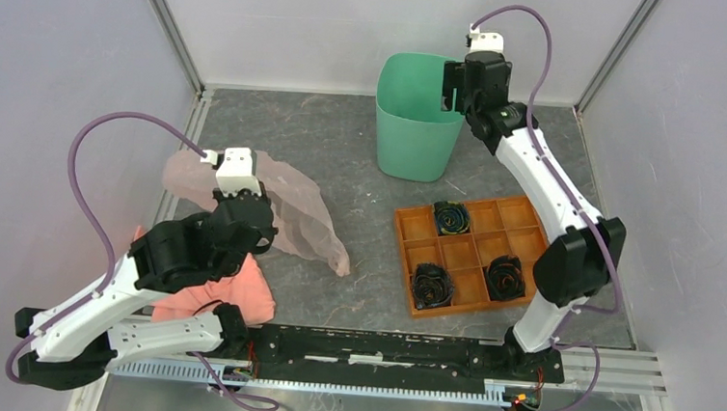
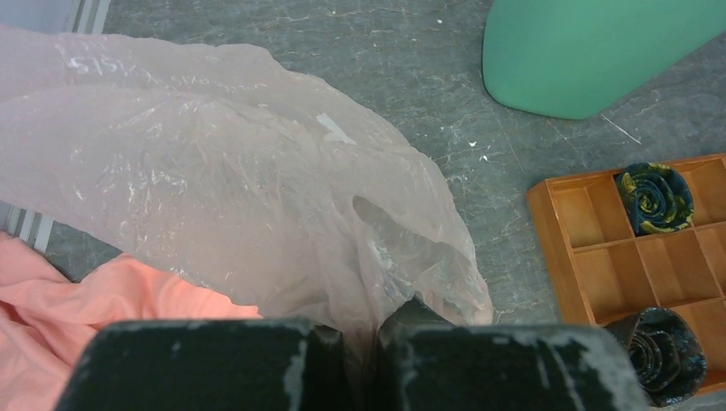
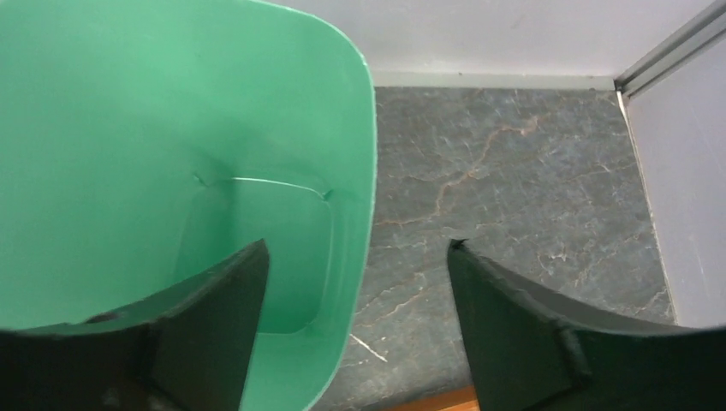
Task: Put the trash bags into the trash bin
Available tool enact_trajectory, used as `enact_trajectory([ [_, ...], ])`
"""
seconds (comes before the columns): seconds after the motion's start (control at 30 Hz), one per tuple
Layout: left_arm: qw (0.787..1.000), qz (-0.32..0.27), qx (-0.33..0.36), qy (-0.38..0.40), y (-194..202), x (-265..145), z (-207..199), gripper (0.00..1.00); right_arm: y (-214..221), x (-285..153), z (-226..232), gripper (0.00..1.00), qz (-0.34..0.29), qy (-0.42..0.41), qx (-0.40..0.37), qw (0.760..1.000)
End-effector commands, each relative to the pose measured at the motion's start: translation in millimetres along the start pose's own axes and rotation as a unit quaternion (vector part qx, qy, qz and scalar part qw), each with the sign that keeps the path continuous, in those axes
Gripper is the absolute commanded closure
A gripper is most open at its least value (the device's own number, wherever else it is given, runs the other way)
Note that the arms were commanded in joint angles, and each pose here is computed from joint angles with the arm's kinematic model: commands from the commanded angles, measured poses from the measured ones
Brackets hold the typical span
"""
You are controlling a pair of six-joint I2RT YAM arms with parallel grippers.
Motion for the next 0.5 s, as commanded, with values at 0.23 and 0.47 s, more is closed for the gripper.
enact_trajectory([
  [0.23, 0.999, -0.014, -0.007, 0.044, -27, -14, -9, 0.98, 8, 37, 15, 0.57, 0.025, -0.051, -0.001, 0.998],
  [0.47, 0.996, -0.025, -0.018, 0.085, -54, -33, -11, 0.98, 5, 33, 46, 0.88, 0.001, -0.142, -0.028, 0.990],
])
Point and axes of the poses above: each gripper's point midway between its finger pads, its own x axis out along the fingers, its own z axis along the line the jaws close on, y = z × x, the point moved 5 cm from there along -x, back along the fingers, and after that the axes turned 8 degrees about -x, right-handed, at the moved point
